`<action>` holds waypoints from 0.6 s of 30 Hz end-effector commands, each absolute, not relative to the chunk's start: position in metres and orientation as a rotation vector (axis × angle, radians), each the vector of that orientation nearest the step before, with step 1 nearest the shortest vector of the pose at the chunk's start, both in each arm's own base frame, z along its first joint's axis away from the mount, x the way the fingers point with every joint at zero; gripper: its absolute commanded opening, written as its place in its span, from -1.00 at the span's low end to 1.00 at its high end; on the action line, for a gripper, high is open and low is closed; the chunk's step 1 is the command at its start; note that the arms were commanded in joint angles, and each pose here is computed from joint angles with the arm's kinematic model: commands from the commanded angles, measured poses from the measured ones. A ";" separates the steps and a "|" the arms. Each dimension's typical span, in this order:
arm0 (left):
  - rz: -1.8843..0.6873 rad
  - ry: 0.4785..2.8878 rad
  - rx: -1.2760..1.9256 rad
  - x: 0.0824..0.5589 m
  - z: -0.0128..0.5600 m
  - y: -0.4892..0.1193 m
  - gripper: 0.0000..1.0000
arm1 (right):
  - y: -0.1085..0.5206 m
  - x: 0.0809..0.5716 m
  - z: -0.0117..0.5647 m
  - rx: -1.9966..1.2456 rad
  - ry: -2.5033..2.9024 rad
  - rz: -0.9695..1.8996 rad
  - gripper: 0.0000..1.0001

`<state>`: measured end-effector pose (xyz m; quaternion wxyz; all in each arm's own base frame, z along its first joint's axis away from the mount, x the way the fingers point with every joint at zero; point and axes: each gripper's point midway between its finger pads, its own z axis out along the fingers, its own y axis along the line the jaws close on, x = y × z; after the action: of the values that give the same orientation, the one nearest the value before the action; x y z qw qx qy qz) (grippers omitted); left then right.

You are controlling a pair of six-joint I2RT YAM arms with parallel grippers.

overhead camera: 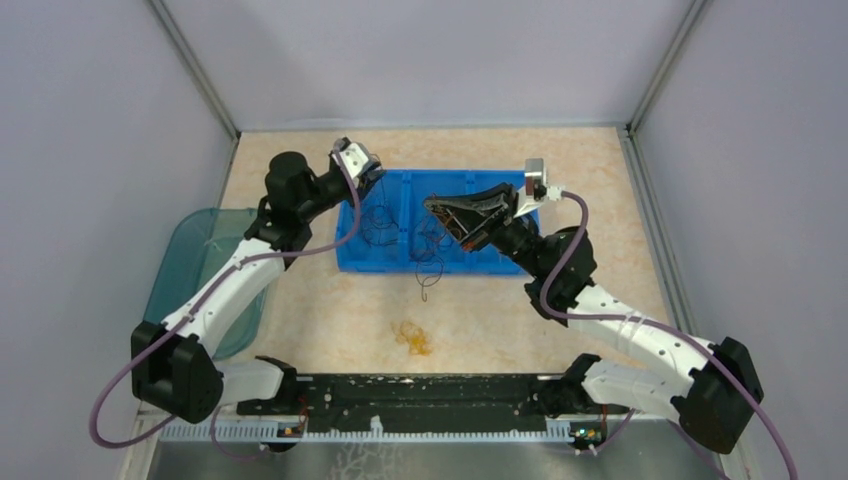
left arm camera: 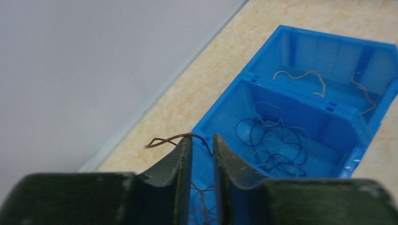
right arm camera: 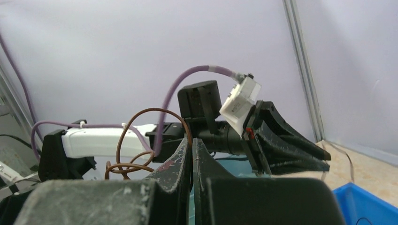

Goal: Untangle the cables
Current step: Place the cable in the bin.

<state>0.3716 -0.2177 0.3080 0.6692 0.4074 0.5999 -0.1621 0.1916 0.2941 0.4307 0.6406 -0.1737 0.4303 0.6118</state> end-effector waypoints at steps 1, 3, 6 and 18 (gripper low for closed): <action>-0.432 1.397 0.936 0.378 0.295 -0.219 -0.11 | 0.282 0.190 0.467 -0.393 0.892 1.343 -1.00; -0.456 1.421 0.996 0.384 0.292 -0.219 0.16 | 0.283 0.192 0.469 -0.393 0.895 1.335 -1.00; -0.493 1.515 1.035 0.392 0.284 -0.213 0.44 | 0.287 0.197 0.473 -0.395 0.908 1.322 -1.00; -0.505 1.651 0.758 0.386 0.331 -0.134 1.00 | 0.333 0.246 0.482 -0.414 0.945 1.301 -1.00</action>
<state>0.3958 -0.1571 0.2925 0.5825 0.3838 0.6917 -0.1869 0.2276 0.3212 0.4575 0.6557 -0.1826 0.4435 0.5831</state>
